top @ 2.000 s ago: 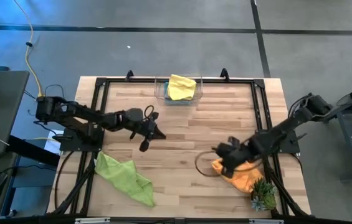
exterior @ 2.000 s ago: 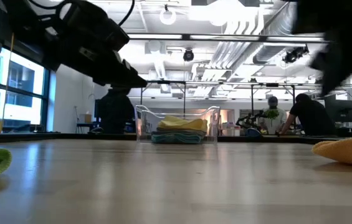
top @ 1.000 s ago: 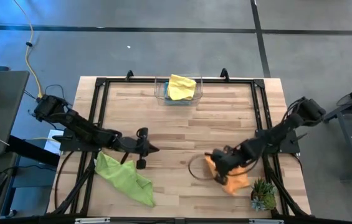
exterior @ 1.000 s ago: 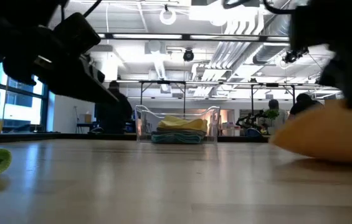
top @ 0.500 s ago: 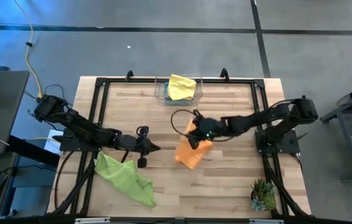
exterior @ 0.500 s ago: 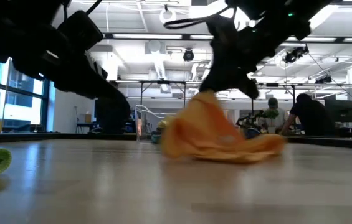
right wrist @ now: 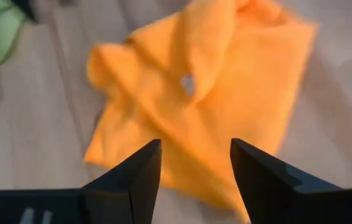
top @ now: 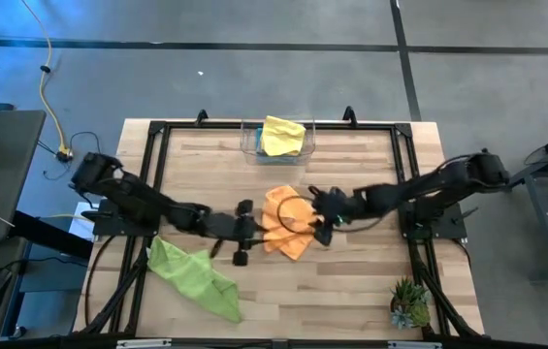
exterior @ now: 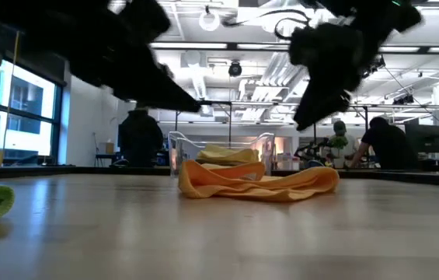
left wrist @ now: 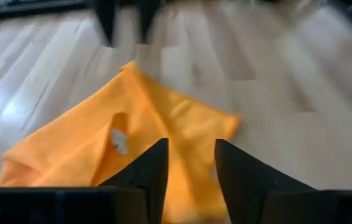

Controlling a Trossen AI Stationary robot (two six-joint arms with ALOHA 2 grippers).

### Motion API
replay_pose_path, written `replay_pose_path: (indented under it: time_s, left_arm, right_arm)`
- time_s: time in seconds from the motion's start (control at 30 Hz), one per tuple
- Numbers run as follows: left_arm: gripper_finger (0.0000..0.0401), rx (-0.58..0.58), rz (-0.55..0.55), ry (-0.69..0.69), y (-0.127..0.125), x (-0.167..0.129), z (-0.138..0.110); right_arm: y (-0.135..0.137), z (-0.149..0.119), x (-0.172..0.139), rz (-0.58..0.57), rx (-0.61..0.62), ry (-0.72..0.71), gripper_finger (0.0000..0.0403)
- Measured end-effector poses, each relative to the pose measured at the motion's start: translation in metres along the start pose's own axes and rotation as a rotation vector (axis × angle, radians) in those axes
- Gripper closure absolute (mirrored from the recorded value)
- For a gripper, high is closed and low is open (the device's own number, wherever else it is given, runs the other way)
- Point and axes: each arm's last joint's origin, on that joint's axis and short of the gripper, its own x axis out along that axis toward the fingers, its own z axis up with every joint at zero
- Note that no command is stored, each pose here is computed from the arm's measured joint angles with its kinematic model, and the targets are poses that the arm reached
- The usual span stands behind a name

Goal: Fold microfiber towels
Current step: Fold the orange towel

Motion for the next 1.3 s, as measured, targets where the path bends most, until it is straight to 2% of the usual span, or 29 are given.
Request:
replay_pose_path:
  time_s: [0.13, 0.33, 0.57, 0.73, 0.9, 0.97, 1.13, 1.3]
  left_arm:
    - [0.0256, 0.013, 0.049, 0.105, 0.012, 0.029, 0.012]
    - [0.0238, 0.097, 0.097, 0.211, 0.033, 0.068, 0.024]
    - [0.0246, 0.213, 0.045, 0.285, 0.051, 0.1, 0.027]
    - [0.0275, 0.259, -0.008, 0.371, 0.063, 0.115, 0.025]
    - [0.0352, 0.332, -0.047, 0.446, 0.068, 0.115, 0.022]
    - [0.0386, 0.346, -0.051, 0.439, 0.068, 0.11, 0.029]
    - [0.039, 0.312, -0.034, 0.376, 0.072, 0.084, 0.06]
    - [0.0398, 0.19, 0.016, 0.288, 0.077, 0.05, 0.093]
  right_arm:
    - [0.005, -0.027, 0.005, 0.064, 0.014, -0.105, 0.0235]
    - [0.016, -0.044, 0.003, 0.035, -0.027, -0.186, 0.0237]
    - [0.029, -0.052, -0.001, 0.04, -0.072, -0.219, 0.0238]
    - [0.035, -0.055, -0.004, 0.058, -0.087, -0.227, 0.0238]
    - [0.039, -0.058, -0.005, 0.056, -0.102, -0.242, 0.0238]
    - [0.04, -0.058, -0.007, 0.062, -0.108, -0.244, 0.0238]
    - [0.041, -0.056, -0.023, 0.073, -0.106, -0.277, 0.0238]
    - [0.038, -0.063, -0.042, -0.039, -0.126, -0.326, 0.0238]
